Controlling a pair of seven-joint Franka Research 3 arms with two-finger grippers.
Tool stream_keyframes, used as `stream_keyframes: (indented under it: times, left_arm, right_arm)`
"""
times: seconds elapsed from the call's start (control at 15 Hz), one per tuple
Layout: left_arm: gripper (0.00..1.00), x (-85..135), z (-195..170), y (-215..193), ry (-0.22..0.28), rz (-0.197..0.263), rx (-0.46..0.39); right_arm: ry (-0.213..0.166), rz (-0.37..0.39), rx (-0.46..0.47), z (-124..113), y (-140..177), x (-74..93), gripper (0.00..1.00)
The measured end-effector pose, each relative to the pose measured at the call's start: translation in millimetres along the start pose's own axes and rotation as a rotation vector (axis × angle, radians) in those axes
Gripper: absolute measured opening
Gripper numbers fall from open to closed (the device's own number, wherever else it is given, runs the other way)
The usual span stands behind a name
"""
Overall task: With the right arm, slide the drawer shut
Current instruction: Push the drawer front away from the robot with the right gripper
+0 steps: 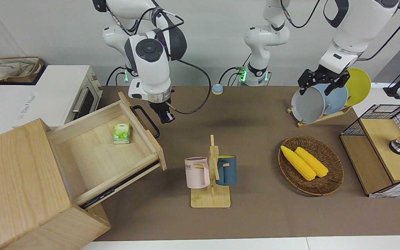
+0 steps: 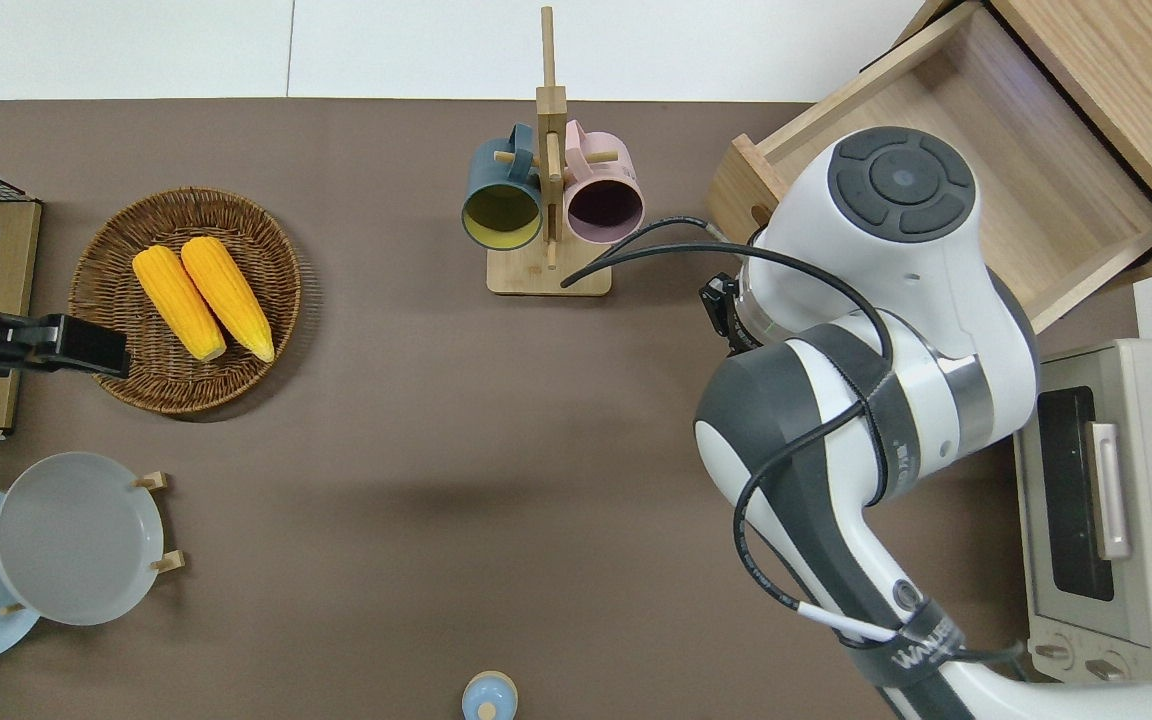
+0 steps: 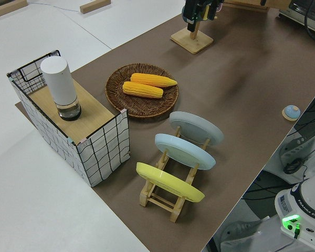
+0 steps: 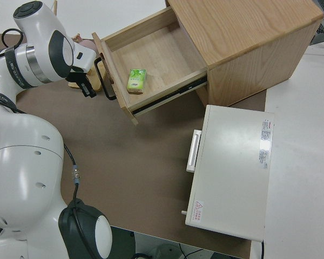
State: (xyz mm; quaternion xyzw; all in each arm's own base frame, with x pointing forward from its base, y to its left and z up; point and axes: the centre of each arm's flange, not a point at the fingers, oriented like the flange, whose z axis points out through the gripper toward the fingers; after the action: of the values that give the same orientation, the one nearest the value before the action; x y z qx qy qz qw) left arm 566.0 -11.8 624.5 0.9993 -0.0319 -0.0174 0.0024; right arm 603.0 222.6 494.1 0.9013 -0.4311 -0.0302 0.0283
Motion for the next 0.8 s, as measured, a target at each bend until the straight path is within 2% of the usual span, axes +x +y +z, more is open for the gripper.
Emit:
stream_keyframes:
  times: [0.4, 0.8]
  left_arm:
    - [1.0, 0, 0, 0, 0.0, 0.0, 0.0]
    - [1.0, 0, 0, 0, 0.0, 0.0, 0.0]
  right_arm:
    - [0.009, 0.035, -0.006, 7, 3, 26.1, 0.01]
    - [0.014, 0.041, 0.023, 0, 0, 51.2, 0.01]
